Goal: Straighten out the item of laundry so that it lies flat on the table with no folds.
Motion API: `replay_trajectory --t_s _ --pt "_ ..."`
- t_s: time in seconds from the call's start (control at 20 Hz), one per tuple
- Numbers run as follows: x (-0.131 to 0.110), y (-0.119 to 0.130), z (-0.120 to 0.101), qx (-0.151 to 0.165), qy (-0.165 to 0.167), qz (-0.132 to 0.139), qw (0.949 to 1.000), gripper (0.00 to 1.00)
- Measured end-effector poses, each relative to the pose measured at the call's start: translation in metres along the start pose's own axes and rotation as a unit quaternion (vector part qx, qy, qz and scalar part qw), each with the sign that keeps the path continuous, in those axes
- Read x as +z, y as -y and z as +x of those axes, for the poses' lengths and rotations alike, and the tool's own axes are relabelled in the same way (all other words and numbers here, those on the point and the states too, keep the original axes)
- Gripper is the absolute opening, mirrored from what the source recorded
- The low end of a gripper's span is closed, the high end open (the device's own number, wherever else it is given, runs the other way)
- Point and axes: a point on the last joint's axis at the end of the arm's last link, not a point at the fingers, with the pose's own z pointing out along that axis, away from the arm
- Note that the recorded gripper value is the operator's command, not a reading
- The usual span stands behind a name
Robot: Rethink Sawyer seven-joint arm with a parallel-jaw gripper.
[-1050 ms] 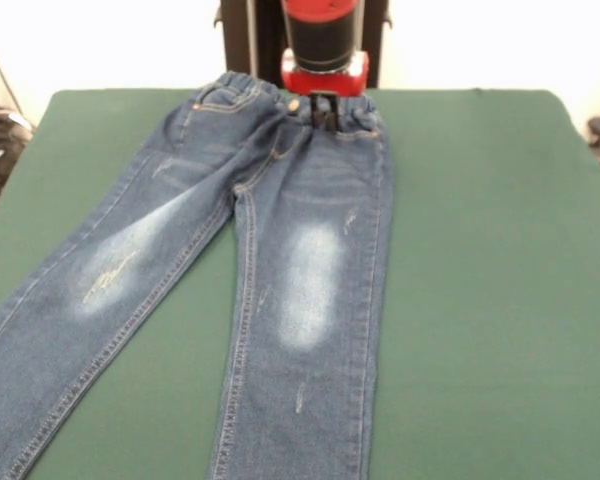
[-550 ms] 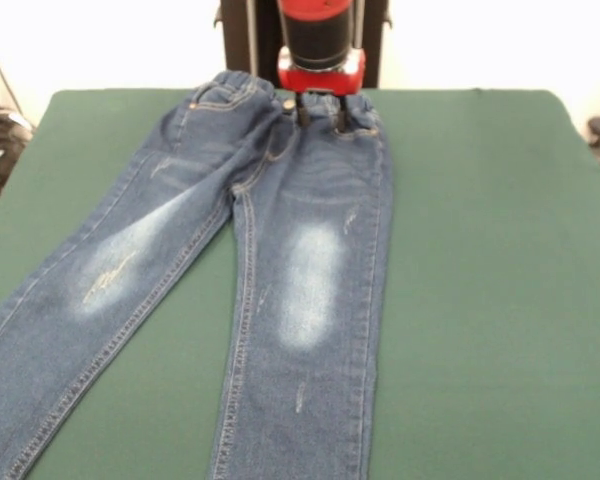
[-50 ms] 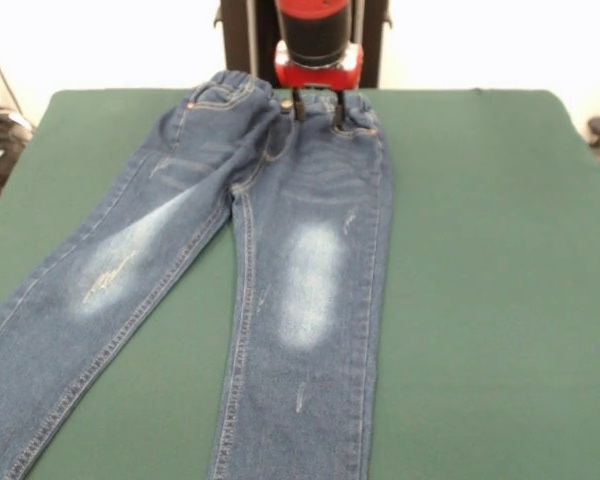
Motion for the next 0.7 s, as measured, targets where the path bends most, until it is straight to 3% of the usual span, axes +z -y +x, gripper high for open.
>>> replay_trajectory --t_s 0.35,0.7 --pt "-0.025 -0.006 -0.02 -0.02 -0.04 0.025 0.9987 1.0" --pt "-0.044 0.0 -0.044 -0.015 -0.029 0.025 0.9992 1.0"
